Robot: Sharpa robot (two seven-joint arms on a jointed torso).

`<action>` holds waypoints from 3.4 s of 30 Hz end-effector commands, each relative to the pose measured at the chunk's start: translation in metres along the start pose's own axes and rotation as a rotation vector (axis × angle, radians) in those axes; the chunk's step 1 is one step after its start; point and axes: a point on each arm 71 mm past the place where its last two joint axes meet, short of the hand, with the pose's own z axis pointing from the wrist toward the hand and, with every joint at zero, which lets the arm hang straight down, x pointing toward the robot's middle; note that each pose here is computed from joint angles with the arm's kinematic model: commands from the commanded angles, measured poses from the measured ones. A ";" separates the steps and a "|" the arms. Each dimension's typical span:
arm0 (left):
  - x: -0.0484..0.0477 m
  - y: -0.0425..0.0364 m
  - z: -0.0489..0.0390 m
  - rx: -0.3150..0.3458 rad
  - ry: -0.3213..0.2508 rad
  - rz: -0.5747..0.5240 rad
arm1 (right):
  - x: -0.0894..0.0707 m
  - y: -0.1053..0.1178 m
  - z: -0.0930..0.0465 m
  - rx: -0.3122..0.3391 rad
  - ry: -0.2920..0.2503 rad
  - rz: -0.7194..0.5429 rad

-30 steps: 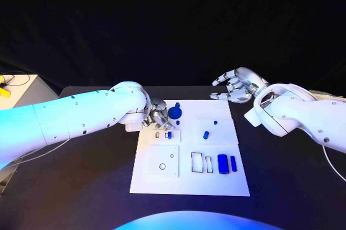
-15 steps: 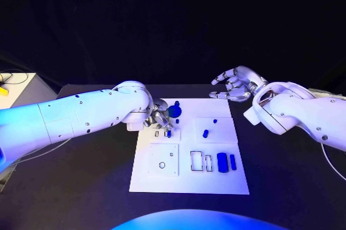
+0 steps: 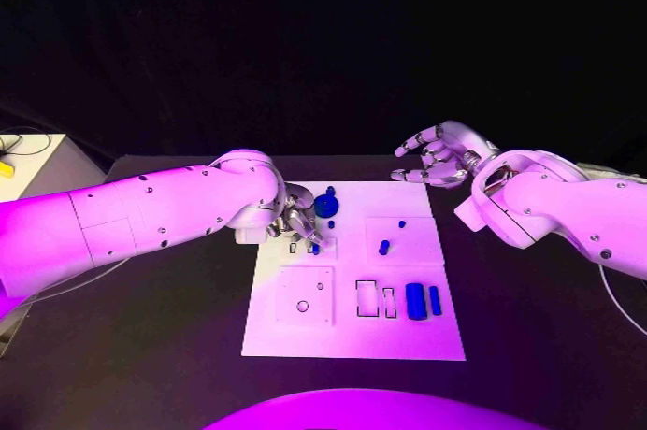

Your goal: Assemble the parts on the task board

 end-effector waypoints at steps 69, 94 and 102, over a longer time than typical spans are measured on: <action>-0.0005 0.0181 -0.0204 0.046 -0.131 -0.253 | 0.001 -0.008 -0.001 0.023 0.034 -0.011; 0.0319 0.0242 -0.0174 0.028 -0.262 -0.211 | 0.003 -0.013 -0.002 0.031 0.036 -0.018; 0.0388 0.0220 -0.0142 0.031 -0.267 -0.206 | 0.004 -0.014 -0.003 0.033 0.039 -0.017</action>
